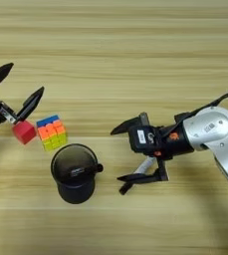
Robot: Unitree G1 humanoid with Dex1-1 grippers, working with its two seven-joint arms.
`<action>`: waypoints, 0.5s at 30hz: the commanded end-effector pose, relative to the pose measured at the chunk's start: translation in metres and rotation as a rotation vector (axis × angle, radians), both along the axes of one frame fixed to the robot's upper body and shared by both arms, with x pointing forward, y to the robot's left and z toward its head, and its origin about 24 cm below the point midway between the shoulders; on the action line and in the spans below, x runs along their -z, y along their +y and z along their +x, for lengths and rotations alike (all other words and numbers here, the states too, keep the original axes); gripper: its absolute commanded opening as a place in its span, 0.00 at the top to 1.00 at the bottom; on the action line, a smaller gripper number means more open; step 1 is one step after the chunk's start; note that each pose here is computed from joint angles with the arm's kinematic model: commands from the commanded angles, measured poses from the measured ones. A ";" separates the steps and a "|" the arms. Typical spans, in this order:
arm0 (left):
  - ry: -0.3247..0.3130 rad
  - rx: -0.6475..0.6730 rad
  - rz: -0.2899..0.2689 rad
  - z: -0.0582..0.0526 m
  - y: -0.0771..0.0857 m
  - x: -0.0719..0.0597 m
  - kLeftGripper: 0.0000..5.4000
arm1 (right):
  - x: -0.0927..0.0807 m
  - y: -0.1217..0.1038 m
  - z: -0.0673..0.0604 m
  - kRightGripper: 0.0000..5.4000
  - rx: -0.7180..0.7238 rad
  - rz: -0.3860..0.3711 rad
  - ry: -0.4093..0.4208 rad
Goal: Move the objects on the table
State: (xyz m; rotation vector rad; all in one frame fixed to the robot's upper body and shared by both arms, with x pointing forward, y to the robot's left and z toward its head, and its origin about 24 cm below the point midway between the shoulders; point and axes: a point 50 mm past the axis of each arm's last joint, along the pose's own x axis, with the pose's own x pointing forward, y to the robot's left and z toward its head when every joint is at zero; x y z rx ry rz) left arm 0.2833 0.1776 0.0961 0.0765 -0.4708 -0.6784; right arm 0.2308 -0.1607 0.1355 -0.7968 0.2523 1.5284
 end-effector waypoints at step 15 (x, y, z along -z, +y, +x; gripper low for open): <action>-0.002 0.004 0.012 0.000 -0.001 0.000 0.00 | 0.008 0.000 0.004 0.00 0.037 0.034 0.003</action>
